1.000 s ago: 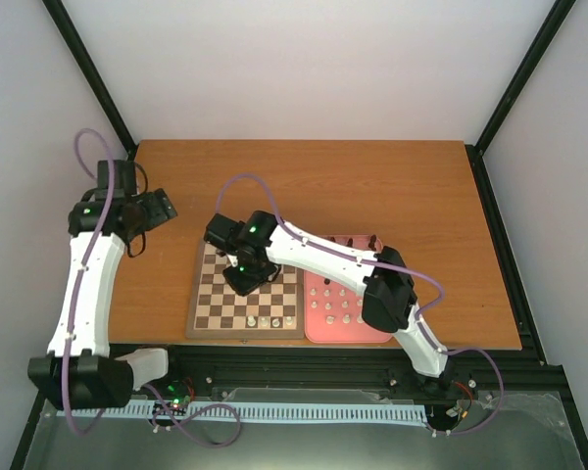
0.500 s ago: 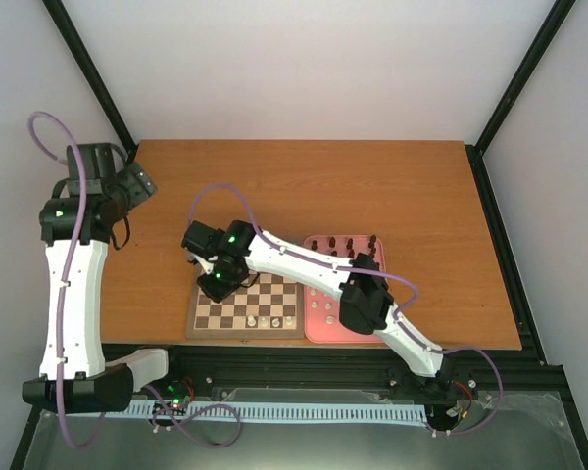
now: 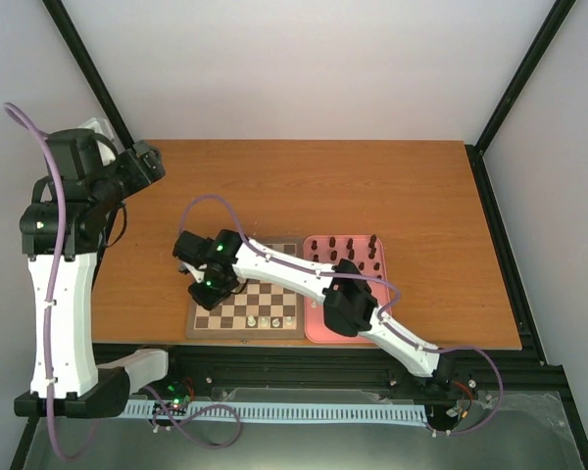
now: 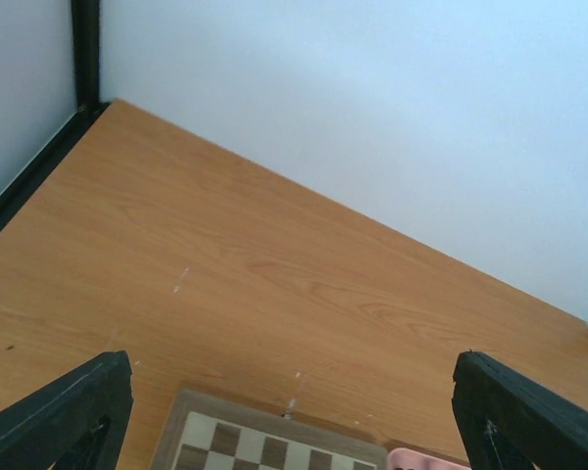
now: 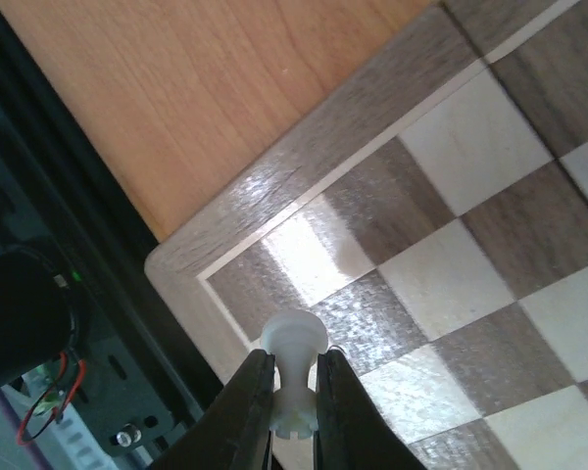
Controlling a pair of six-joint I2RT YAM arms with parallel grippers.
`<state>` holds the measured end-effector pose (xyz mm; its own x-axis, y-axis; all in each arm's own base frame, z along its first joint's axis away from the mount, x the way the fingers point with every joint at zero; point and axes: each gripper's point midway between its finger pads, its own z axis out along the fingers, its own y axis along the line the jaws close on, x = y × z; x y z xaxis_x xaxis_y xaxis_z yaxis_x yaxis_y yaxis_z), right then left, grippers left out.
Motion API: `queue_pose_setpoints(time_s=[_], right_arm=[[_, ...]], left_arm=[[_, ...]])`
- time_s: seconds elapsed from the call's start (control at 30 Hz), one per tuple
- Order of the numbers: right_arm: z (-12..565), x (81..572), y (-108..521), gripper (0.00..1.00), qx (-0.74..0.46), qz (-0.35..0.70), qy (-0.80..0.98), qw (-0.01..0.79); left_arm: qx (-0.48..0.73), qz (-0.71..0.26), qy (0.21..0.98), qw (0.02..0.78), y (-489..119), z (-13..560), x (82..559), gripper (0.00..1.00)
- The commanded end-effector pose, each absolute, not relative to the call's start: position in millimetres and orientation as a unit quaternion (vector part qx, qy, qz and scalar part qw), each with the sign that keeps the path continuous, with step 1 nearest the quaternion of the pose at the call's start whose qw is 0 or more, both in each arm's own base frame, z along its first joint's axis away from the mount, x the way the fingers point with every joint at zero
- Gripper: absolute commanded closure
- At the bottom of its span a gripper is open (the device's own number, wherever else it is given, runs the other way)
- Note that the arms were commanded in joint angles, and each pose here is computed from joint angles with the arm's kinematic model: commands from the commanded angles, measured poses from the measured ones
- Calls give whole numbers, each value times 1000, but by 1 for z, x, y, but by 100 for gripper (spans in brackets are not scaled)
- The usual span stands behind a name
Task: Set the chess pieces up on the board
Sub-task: Place the chess piece on the chessboard.
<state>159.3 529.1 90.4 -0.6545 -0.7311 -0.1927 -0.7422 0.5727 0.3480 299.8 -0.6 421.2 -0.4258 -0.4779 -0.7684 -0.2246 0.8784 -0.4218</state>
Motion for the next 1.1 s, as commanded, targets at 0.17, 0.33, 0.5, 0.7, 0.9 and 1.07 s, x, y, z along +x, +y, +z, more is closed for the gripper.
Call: queue_pose_setpoints(time_s=[0.17,0.33,0.5,0.7,0.9,1.07], right_arm=[[83,114,532,91,-427,196,882,-33],[79,106,538,91,-423,202,883,-43],[73,110,542,91,-414,198,888,-34],[70,119,543,91,-398,186,898,-17],[73,123,547,91,-399,192,897,-4],[69,130,546,91,-396,188,899,0]], left_arm=[[-147,-162,817,534,-26,456,281,0],[-141,-175,819,529,-32,450,277,0],[-135,-175,821,526,-35,446,272,0],[-131,-172,826,521,-37,442,269,0],[-129,-172,826,520,-37,440,269,0],[-128,-171,828,518,-37,437,271,0]])
